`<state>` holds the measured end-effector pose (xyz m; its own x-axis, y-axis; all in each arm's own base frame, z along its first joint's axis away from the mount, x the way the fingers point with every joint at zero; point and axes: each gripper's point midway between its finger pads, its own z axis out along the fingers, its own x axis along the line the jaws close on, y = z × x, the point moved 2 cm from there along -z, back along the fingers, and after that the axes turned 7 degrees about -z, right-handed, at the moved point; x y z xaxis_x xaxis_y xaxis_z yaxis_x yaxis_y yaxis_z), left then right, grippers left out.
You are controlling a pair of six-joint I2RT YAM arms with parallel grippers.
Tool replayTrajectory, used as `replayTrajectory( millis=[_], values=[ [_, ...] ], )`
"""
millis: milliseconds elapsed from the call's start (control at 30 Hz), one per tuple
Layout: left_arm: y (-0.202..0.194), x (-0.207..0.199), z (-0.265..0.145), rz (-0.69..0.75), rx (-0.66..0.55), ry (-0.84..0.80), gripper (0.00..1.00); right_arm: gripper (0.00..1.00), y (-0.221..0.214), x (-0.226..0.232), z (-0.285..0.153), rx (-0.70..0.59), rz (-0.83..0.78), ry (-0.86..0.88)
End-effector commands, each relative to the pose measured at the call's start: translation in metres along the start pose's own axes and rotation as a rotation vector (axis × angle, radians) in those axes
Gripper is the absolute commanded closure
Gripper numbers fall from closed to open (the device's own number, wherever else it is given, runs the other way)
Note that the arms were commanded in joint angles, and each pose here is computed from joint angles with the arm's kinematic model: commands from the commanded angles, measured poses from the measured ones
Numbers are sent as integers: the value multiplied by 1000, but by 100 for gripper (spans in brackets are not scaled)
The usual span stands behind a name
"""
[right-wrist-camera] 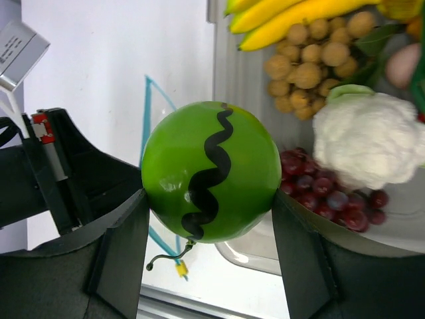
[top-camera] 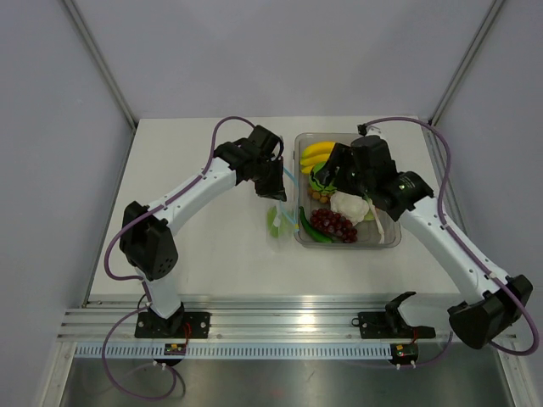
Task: Place the food in the zip-top bag and seal the zipper
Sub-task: Pick up the fake fruit from the bin, then place the fake fruit in the zipper food storage bag.
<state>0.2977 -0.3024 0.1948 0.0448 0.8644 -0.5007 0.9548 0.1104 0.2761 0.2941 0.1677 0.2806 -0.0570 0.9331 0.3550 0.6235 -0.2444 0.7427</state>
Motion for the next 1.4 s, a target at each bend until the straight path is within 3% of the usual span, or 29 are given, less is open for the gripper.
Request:
replayTrajectory(
  millis=[0,467,867,1367],
  values=[
    [5,-15,-5,66,-9,-67,100,61,19,40,5,-49,23,127],
    [7,-19,-8,255,18,-109,100,61,3,87,29,26,16,253],
    [9,-15,-12,272,10,-117,100,62,-64,51,65,174,27,133],
    [5,-44,-28,314,18,-295,100,61,-85,32,82,234,-35,15]
  ],
)
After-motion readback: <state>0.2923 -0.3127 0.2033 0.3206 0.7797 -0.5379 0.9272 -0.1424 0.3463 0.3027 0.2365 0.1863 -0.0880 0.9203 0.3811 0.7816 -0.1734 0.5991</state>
